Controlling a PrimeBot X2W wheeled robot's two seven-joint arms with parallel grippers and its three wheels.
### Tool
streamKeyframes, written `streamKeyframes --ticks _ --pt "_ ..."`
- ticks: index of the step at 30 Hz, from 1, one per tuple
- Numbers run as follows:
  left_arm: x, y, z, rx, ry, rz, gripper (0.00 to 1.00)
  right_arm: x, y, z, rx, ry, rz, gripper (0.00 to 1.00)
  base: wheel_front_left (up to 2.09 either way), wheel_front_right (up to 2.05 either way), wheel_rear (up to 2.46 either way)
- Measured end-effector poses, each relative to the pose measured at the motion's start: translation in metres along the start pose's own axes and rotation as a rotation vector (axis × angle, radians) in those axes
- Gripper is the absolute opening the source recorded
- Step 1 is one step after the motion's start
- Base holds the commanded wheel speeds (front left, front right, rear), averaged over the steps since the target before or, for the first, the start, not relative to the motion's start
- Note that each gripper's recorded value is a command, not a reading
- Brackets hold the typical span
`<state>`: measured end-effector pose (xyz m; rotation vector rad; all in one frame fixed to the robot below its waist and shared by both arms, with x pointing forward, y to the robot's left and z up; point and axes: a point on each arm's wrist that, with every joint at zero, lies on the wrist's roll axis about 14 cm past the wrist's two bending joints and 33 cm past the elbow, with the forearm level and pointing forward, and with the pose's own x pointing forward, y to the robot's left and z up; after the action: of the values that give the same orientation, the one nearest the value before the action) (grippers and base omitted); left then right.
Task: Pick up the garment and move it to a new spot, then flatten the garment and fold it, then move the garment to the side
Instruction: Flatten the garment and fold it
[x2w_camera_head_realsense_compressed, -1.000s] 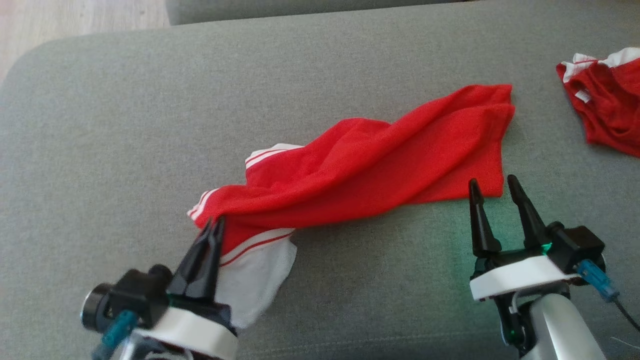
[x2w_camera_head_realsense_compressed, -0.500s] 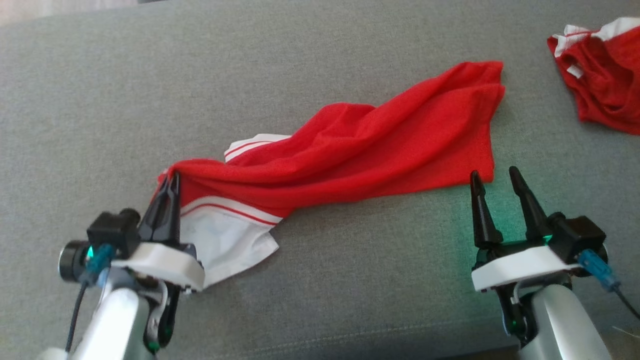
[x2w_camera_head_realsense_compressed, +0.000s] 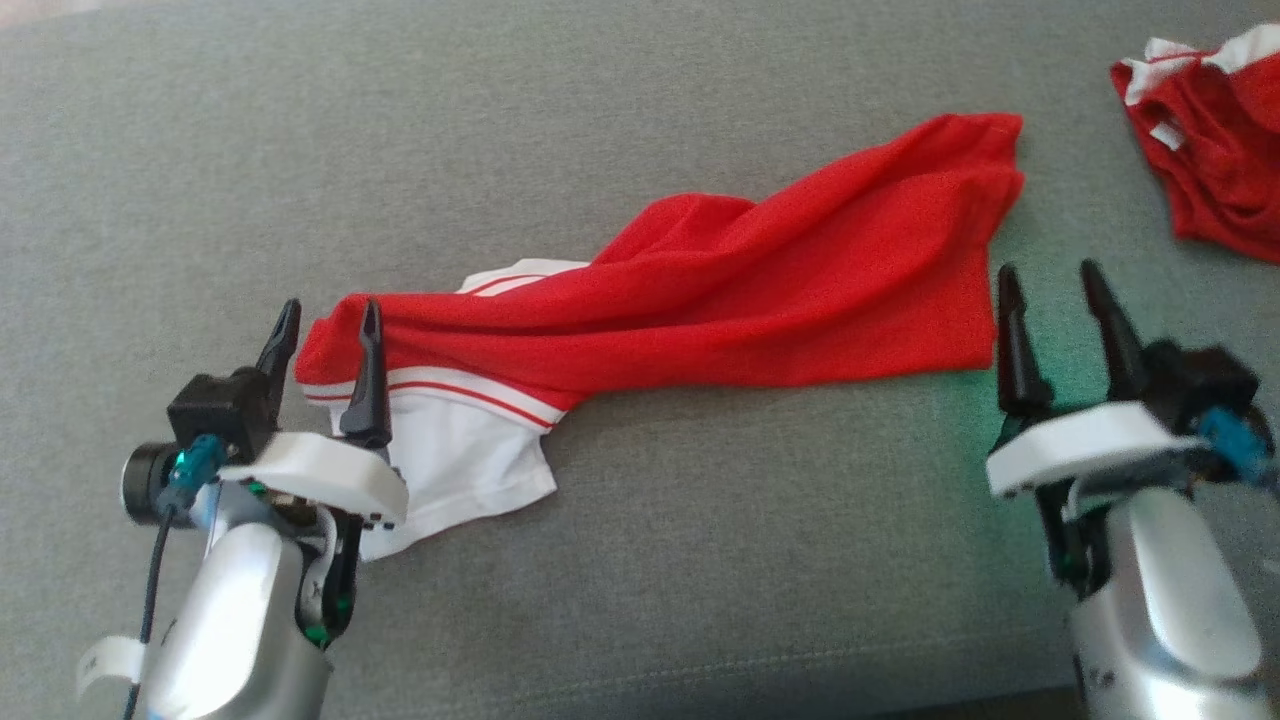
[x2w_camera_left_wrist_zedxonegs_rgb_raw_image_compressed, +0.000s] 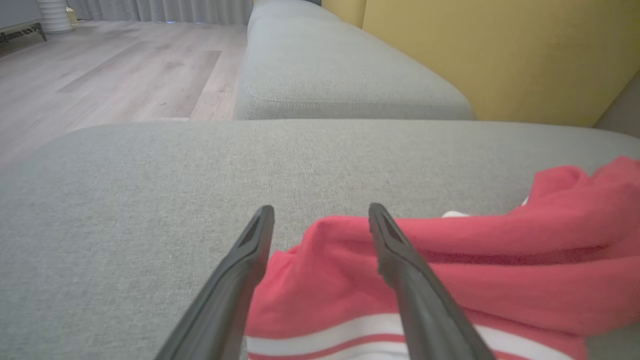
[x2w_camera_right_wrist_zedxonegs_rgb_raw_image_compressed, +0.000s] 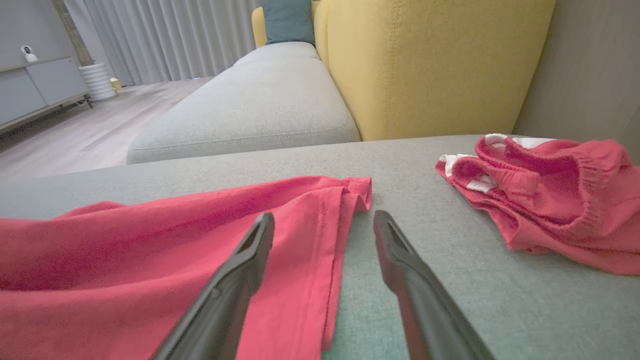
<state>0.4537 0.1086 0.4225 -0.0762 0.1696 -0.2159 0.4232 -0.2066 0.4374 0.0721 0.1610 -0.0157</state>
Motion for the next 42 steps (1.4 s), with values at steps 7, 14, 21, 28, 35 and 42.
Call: streamKeyframes --ticks 7,14,21,28,35,42 --pt "-0.014 -0.002 0.033 -0.038 -0.110 0.018 1.00 0.028 -0.008 0.000 -0.049 0.104 -0.025 1.00 0.00 0.00 0.00" --pt "-0.045 0.000 0.043 -0.062 -0.155 0.053 1.00 0.044 -0.005 -0.026 -0.042 0.276 -0.035 1.00 0.00 0.00 0.00" --pt "-0.053 0.004 0.056 -0.060 -0.201 0.074 1.00 0.065 -0.002 -0.047 -0.036 0.416 -0.031 1.00 0.00 0.00 0.00" --pt "-0.057 0.012 0.055 -0.052 -0.200 0.103 1.00 0.076 -0.006 -0.059 -0.032 0.494 -0.045 1.00 0.00 0.00 0.00" --pt "-0.061 0.013 0.052 -0.052 -0.190 0.109 1.00 0.084 0.004 -0.058 0.015 0.501 -0.025 0.31 0.00 0.00 0.00" --pt "-0.060 0.007 0.057 -0.051 -0.204 0.093 1.00 0.091 0.014 -0.028 0.007 0.326 0.019 0.00 0.00 0.00 0.00"
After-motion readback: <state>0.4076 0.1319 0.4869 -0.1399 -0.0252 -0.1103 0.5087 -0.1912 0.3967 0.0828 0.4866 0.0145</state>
